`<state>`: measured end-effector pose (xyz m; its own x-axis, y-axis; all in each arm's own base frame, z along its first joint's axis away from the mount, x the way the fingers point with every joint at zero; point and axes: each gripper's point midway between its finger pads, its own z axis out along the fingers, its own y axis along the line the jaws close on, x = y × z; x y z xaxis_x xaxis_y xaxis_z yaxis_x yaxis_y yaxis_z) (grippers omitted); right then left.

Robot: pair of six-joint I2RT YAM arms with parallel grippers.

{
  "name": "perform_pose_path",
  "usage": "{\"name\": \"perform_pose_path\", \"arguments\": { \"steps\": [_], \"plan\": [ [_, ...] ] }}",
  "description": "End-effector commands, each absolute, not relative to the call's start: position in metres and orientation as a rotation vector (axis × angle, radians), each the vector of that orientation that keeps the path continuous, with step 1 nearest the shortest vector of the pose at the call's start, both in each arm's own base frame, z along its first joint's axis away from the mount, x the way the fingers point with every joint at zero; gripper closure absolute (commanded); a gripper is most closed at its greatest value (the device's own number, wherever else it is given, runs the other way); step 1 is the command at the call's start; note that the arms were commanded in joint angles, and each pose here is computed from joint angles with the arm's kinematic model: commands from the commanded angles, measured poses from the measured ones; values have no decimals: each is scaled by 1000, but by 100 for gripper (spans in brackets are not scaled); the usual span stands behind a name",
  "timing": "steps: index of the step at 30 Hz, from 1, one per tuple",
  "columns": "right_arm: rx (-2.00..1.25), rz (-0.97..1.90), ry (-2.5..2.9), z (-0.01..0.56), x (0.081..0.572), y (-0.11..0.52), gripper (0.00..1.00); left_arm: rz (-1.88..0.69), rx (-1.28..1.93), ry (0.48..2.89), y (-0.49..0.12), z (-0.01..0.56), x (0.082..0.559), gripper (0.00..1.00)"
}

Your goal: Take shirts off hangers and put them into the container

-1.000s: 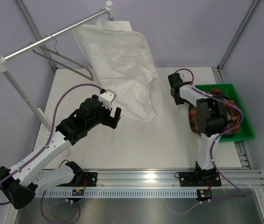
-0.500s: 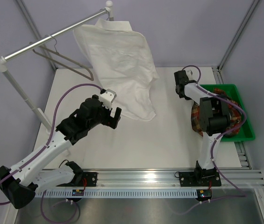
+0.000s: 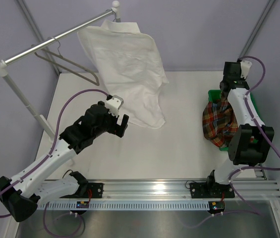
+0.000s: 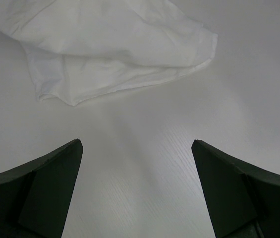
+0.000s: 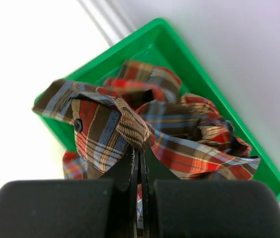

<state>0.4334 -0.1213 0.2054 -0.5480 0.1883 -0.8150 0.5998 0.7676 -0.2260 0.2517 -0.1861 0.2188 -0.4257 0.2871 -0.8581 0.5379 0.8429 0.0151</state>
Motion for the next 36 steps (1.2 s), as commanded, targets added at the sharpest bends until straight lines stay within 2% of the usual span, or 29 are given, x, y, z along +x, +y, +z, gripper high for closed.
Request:
{"name": "perform_pose_path", "arguments": {
  "steps": [1,5,12,17,18,20,21,23,25,26,28,30,36],
  "plan": [
    [829,-536,2114,186,427,-141,100,-327,595,1998,-189,229,256,1],
    [1008,-490,2162,152,415,-170,100,-325,594,1998,-188,230,255,1],
    [1169,-410,2295,79,403,-180,96,-320,589,1995,-187,230,256,1],
    [1190,-387,2348,59,401,-181,84,-327,594,2000,-189,229,256,1],
    [1193,-382,2345,62,401,-181,82,-327,595,2001,-189,229,255,1],
    [1198,-392,2320,71,399,-183,71,-324,593,2001,-188,229,256,1],
    [1186,-378,2270,91,400,-183,68,-324,593,2001,-188,229,256,1],
    [1166,-363,2229,111,399,-182,54,-326,593,2000,-189,230,256,1],
    [1135,-332,2144,149,398,-179,46,-329,592,1999,-189,231,255,1],
    [1126,-321,2131,156,395,-176,35,-330,594,1997,-189,231,255,1],
    [1094,-287,2062,188,389,-168,25,-335,593,1995,-189,232,254,1],
    [1055,-260,2026,206,379,-153,19,-339,592,1989,-189,234,254,1],
    [902,-229,2055,207,347,-86,17,-334,579,1977,-186,239,254,1]
  ]
}}
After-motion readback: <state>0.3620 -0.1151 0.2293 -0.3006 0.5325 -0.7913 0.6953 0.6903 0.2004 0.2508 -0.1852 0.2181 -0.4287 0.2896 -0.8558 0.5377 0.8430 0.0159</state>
